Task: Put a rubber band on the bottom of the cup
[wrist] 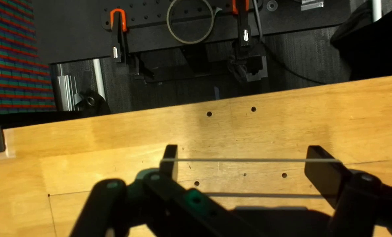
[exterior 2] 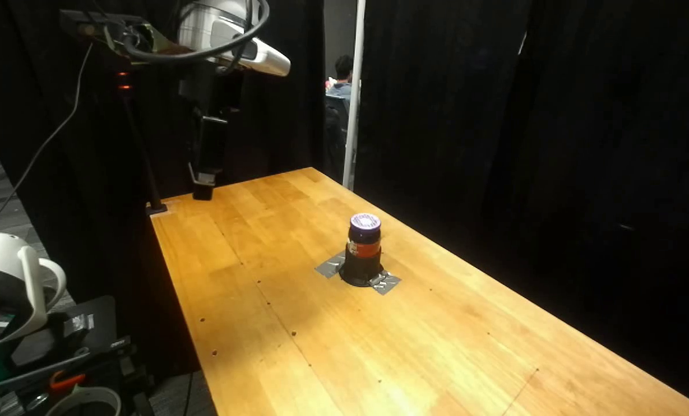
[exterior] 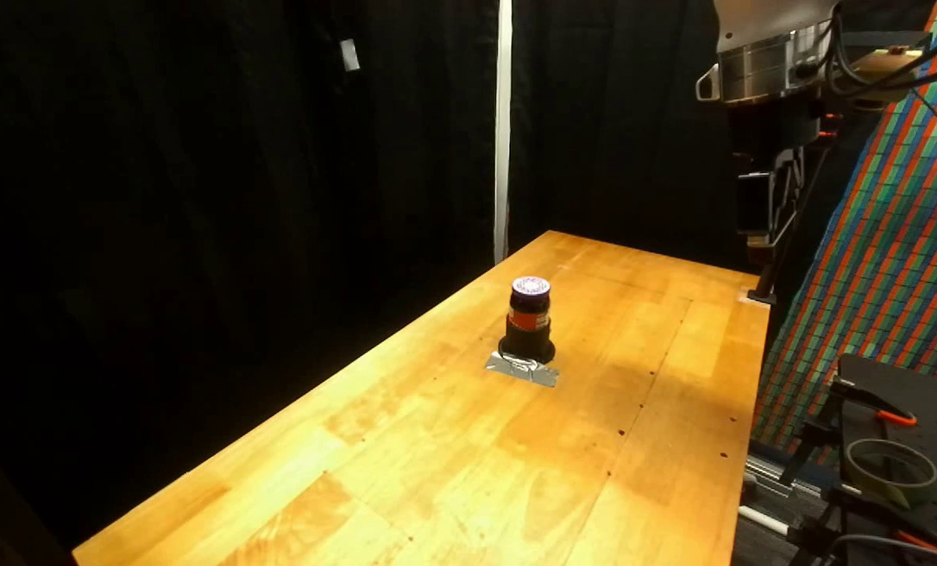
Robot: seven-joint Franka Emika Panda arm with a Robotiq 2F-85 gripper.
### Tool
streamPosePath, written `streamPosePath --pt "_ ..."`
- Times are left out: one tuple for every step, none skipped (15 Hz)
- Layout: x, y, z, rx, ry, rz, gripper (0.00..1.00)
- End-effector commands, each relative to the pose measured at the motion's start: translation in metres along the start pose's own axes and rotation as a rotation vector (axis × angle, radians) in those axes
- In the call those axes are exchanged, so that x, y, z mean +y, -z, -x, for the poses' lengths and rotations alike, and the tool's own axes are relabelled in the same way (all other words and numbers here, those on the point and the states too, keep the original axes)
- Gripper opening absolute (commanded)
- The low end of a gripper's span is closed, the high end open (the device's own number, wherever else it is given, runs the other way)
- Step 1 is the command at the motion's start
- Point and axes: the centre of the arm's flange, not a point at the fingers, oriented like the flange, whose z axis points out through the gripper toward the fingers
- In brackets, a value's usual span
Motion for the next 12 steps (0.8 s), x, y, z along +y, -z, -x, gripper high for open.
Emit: streamPosePath --pt "-0.019 0.005 -0.053 0.062 0.001 -0.041 1.0" --pt "-0.026 0.006 -0.068 0.09 -0.006 -0.056 1.0" --pt "-0.032 0.008 -0.085 0.113 0.006 -0.076 1.0" --pt "-0.038 0.009 -0.101 0.135 0.001 -0.088 1.0" --pt "-0.045 0.01 -0.117 0.148 0.002 -0.099 1.0" --pt "-0.053 0.013 -0.135 0.161 0.007 -0.108 1.0" --pt "-0.059 0.014 -0.15 0.166 0.011 -0.12 1.0" --pt "-0.067 0.017 -0.169 0.161 0.024 -0.128 1.0" --pt "-0.074 0.018 -0.187 0.153 0.021 -0.127 1.0" --pt "-0.079 0.019 -0.204 0.148 0.011 -0.135 1.0" --pt "-0.083 0.017 -0.222 0.148 -0.007 -0.126 1.0" --pt "-0.085 0.014 -0.239 0.142 0.0 -0.123 1.0"
